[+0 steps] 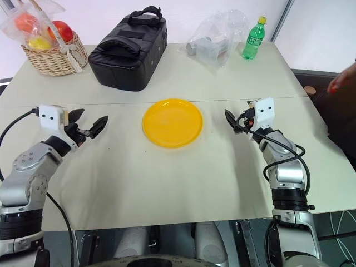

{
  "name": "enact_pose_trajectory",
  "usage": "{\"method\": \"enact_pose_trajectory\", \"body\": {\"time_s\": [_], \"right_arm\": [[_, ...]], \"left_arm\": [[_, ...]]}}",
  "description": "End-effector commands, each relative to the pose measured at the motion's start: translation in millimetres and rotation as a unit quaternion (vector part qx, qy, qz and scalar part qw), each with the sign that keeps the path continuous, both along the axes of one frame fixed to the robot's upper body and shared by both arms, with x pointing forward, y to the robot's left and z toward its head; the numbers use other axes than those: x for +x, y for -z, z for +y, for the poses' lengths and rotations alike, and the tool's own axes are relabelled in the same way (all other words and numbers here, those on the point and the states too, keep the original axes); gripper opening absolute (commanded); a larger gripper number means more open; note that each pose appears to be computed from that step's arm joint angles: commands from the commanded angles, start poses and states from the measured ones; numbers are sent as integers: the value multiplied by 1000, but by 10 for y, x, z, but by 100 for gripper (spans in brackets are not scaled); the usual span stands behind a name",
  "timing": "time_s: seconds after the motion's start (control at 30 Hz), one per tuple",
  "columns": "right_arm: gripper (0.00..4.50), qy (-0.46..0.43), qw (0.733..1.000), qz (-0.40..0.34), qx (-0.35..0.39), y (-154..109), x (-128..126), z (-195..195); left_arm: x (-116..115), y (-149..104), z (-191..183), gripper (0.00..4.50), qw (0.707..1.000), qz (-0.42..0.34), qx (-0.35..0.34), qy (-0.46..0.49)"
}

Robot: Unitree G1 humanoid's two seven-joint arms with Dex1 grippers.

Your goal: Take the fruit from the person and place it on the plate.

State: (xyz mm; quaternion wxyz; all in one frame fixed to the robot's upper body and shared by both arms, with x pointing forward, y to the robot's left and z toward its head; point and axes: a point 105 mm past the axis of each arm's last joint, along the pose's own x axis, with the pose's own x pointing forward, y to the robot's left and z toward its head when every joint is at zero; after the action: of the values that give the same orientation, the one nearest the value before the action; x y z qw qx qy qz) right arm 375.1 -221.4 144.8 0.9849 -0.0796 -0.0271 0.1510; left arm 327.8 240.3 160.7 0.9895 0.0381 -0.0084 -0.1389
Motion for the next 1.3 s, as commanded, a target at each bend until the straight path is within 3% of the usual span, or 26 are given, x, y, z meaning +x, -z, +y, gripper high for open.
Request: {"method": "enact_pose_trajectory", "body": {"time_s": [0.03,1.3], "right_arm": [[448,1,999,-36,1,-191,-18,-7],[448,0,999,-38,0,-191,43,64]], "left_arm": [[12,-112,-40,450,1000,-22,16,8],[51,-244,-6,450,999,-50,-4,-2]]}}
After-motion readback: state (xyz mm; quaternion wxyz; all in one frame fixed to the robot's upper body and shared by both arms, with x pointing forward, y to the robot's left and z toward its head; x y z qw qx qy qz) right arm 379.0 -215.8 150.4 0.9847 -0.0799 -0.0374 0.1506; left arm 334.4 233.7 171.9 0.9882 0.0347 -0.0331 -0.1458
